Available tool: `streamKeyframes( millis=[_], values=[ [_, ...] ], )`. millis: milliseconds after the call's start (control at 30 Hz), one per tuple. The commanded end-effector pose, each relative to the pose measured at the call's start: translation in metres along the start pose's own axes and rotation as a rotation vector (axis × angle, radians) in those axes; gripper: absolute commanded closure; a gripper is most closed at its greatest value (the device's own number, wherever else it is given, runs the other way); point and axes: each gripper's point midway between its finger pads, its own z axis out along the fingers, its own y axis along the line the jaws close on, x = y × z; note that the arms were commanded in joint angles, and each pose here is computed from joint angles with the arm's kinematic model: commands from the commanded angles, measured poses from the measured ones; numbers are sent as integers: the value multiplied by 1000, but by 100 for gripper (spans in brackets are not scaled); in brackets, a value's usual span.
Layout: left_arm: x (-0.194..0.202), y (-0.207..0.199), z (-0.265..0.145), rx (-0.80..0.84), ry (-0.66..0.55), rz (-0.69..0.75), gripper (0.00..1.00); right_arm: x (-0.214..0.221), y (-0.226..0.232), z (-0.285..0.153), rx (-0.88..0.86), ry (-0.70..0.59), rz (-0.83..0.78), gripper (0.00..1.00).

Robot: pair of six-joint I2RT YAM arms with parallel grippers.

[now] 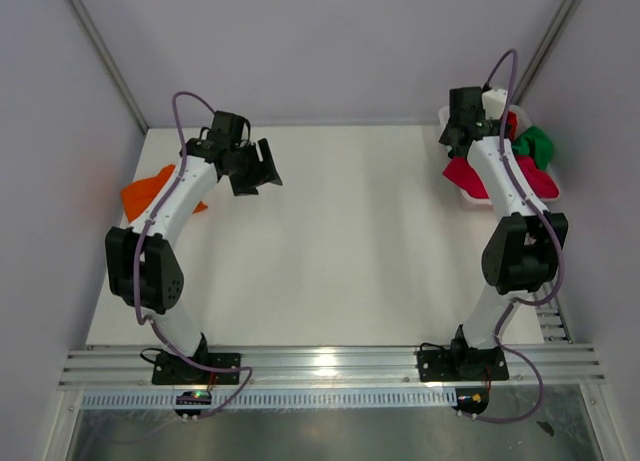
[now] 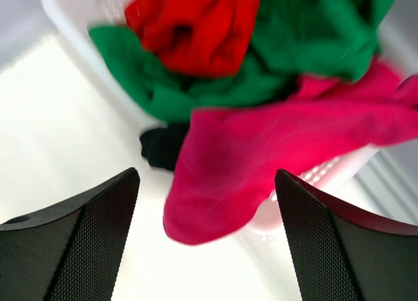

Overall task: Fold and stack the t-shirts
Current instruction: Put the neatly folded tshirt into the corner of the board with the left arm

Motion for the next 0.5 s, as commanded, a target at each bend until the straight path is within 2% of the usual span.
streamKeyframes(
  millis=[0, 167, 467],
  values=[
    [-8, -1, 3, 9, -31, 2, 29, 33, 6, -12, -92, 90, 57, 12],
    [0, -2, 14, 29, 2, -22, 29, 64, -9, -23, -82, 157, 72, 14],
    [5, -1, 20, 37, 19, -24, 30, 62, -16, -23, -62, 132, 55, 16]
  ],
)
